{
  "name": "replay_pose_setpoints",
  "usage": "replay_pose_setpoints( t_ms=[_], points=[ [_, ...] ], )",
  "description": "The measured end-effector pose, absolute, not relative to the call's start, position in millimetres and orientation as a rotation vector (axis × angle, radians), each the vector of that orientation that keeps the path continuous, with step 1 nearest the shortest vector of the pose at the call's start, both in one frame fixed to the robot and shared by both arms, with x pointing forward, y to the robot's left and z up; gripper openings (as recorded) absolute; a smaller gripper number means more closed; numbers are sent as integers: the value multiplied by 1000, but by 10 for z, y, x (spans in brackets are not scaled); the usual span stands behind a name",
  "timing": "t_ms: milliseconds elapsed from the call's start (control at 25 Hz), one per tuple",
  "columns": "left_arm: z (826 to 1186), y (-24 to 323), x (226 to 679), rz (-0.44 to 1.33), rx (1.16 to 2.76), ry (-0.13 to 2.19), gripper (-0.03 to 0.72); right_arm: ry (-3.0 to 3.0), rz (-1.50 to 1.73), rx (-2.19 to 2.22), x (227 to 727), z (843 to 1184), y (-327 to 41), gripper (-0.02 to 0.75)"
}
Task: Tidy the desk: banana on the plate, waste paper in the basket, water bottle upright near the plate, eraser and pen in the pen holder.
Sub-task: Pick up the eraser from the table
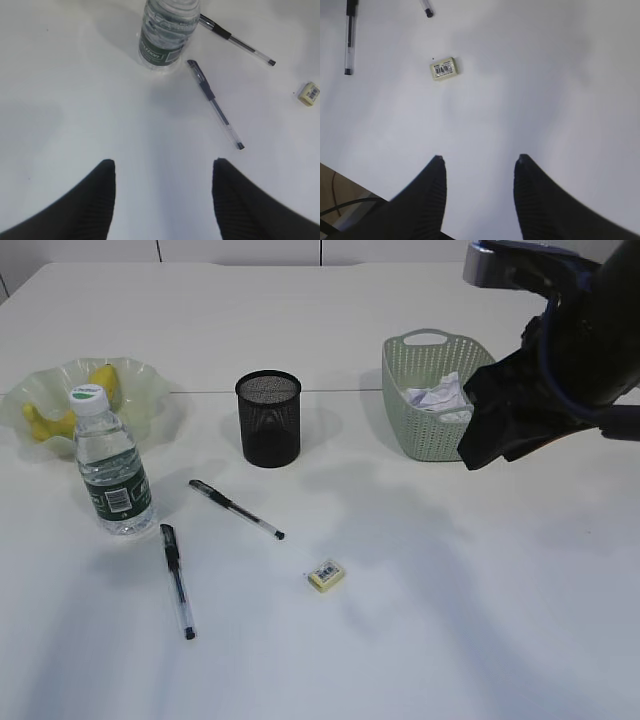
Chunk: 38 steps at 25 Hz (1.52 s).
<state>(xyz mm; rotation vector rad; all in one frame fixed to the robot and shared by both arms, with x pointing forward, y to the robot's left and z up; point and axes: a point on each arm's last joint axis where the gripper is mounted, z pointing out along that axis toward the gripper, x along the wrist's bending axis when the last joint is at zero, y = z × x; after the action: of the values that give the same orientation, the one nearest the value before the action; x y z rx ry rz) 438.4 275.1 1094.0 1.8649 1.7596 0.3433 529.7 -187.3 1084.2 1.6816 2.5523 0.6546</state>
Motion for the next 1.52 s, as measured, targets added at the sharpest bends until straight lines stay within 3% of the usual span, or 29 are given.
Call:
replay_pose_setpoints(
  t_ms=[400, 800, 1120, 1520],
  points=[
    [10949, 2732, 4385, 321, 1840, 1758, 435, 2622, 527, 1430, 5038, 10911, -1503, 331],
    [10941, 2774, 4388, 379, 1882, 1759, 437, 2713, 305, 1390, 5396, 10387, -1208, 332],
    [10938, 2773, 4390, 380, 1879, 1758, 560, 2742, 263, 1409, 5775, 10170, -980, 331],
    [10912, 2742, 4336, 283, 1899, 1785, 576, 2809, 135, 1439, 5936, 9776, -858, 331]
  ],
)
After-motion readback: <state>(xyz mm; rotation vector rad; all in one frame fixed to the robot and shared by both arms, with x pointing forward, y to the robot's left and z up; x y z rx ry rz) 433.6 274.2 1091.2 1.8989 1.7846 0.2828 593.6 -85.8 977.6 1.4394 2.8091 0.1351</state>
